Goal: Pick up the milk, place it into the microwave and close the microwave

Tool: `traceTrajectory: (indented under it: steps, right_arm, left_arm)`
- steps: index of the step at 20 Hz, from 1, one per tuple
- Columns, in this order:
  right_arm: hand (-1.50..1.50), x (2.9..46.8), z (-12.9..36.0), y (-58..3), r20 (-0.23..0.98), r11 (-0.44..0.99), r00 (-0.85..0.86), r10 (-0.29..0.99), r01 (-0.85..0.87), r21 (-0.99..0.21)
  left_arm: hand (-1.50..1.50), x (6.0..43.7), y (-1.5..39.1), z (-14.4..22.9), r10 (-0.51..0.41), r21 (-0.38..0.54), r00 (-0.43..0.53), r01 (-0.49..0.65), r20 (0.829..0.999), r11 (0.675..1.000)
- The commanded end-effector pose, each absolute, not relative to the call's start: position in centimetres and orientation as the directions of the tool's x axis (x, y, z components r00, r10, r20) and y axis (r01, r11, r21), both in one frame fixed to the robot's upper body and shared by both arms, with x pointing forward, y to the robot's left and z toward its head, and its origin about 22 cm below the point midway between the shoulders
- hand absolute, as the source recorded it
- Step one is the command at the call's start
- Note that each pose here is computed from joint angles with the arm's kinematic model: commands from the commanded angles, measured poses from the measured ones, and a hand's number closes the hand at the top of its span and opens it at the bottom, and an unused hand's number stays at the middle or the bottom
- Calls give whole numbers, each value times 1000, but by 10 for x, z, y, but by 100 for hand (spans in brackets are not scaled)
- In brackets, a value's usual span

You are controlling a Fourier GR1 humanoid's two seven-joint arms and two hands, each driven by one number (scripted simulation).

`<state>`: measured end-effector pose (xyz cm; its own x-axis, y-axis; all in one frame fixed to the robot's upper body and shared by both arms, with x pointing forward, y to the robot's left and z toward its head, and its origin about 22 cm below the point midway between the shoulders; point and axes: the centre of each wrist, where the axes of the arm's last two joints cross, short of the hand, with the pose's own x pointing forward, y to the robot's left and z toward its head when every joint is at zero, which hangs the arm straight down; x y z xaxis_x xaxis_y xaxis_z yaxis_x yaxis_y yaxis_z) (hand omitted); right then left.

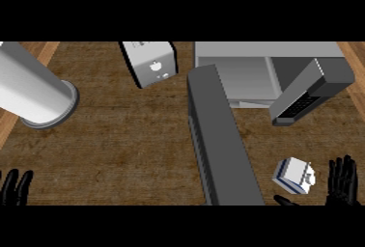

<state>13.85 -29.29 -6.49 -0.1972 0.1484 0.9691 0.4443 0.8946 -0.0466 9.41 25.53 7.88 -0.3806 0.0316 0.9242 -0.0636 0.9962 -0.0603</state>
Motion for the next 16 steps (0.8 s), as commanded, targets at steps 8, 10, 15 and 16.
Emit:
traceTrajectory:
  steps: [8,10,15,16]
  right_arm:
    - [-150,175,-104,-278,969,891,-191,158,450,-57]
    - [-150,167,-105,-292,969,875,-159,188,476,-92]
    - [-150,158,-134,-308,962,810,-73,263,558,-179]
    - [-150,144,-141,-314,960,788,-52,274,585,-194]
  left_arm:
    - [-150,78,247,99,39,-72,-387,-70,921,995]
    - [-150,86,253,66,43,-69,-375,-57,926,996]
    - [-150,100,250,80,25,-60,-389,-78,921,995]
    - [-150,85,252,92,25,-57,-372,-77,928,995]
